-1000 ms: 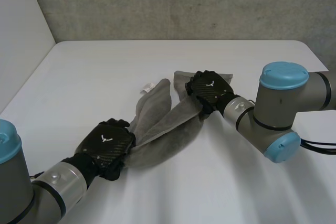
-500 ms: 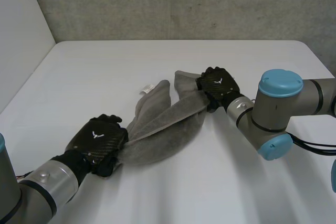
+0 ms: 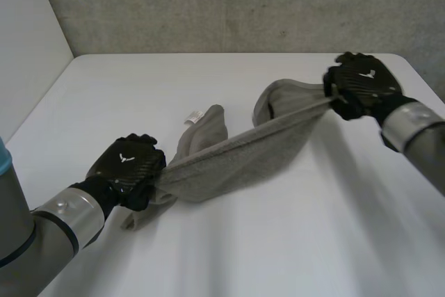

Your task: Fold the towel.

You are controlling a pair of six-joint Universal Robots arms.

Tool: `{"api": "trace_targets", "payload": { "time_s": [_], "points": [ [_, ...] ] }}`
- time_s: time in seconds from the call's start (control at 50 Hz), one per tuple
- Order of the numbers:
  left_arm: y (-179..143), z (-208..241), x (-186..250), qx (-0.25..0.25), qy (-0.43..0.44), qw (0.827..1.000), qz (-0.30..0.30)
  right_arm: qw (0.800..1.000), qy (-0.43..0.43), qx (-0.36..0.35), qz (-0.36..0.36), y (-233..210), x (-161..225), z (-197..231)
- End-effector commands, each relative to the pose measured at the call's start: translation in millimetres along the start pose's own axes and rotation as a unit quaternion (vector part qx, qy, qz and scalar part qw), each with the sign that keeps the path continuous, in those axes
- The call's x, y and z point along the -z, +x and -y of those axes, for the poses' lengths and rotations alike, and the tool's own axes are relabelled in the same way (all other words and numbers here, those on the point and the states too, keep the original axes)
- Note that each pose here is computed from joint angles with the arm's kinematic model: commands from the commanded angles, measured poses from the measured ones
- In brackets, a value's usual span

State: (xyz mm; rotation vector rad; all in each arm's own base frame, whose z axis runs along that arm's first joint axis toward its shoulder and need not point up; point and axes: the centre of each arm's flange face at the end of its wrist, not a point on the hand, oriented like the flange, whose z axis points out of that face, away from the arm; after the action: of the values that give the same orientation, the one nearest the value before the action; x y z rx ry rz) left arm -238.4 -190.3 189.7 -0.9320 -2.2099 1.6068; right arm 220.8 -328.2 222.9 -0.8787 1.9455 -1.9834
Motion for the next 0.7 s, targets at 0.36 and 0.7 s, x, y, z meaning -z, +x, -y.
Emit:
{"api": "trace_targets", "payload": {
  "time_s": [0.36, 0.7],
  "points": [
    [10, -34, -35, 0.005, -0.047, 0.999, -0.020, 0.996, -0.079, -0.042, 0.007, 15, 61, -26],
    [6, -46, -39, 0.000, -0.071, 0.997, 0.038, 0.998, -0.049, -0.035, -0.024, 31, 76, 8]
  ]
}}
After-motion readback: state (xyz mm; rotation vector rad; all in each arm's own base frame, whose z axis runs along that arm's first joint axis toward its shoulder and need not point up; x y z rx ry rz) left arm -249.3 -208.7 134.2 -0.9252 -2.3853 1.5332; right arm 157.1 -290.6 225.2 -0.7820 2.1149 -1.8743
